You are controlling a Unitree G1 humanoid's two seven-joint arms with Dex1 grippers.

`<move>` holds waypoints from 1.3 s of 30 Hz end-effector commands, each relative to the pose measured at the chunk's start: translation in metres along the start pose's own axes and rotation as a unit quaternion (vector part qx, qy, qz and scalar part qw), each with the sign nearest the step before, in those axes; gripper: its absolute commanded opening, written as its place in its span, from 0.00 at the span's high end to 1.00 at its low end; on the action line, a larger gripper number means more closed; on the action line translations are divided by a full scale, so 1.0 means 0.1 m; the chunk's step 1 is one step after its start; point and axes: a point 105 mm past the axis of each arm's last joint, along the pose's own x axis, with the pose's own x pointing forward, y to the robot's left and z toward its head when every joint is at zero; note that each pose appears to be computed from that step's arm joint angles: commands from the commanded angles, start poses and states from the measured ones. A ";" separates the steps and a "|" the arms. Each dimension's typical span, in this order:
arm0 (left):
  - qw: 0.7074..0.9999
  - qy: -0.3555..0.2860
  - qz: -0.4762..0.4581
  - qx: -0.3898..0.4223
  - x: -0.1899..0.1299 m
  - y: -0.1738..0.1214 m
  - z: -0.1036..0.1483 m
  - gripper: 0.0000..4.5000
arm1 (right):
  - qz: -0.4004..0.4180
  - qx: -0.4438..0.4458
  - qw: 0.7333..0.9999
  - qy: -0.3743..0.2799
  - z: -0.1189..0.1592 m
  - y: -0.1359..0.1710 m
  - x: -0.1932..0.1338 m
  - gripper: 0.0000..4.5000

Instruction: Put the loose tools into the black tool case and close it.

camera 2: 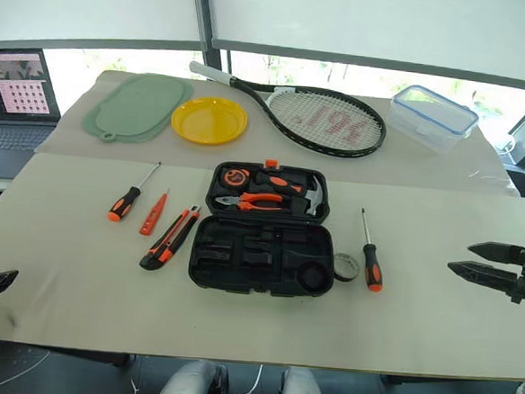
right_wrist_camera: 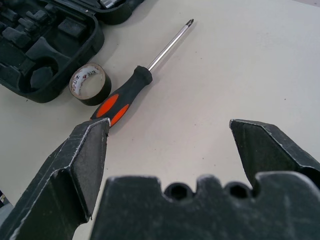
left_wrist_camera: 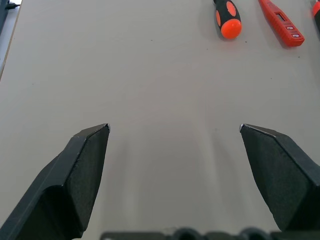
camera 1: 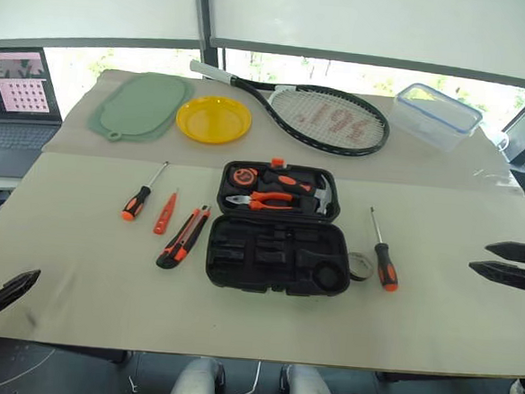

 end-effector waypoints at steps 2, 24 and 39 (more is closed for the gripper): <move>1.000 -0.008 -0.005 0.024 0.19 -0.06 0.23 0.00 | -0.028 -0.066 0.997 -0.019 0.12 -0.04 0.00 0.01; 0.993 0.097 -0.048 0.052 1.75 -0.62 0.80 0.00 | 0.208 -0.235 0.938 -0.149 1.02 1.72 0.74 0.01; 0.994 0.107 -0.025 0.019 1.98 -0.52 0.68 0.81 | 0.200 -0.252 0.931 -0.171 1.08 1.84 0.81 0.00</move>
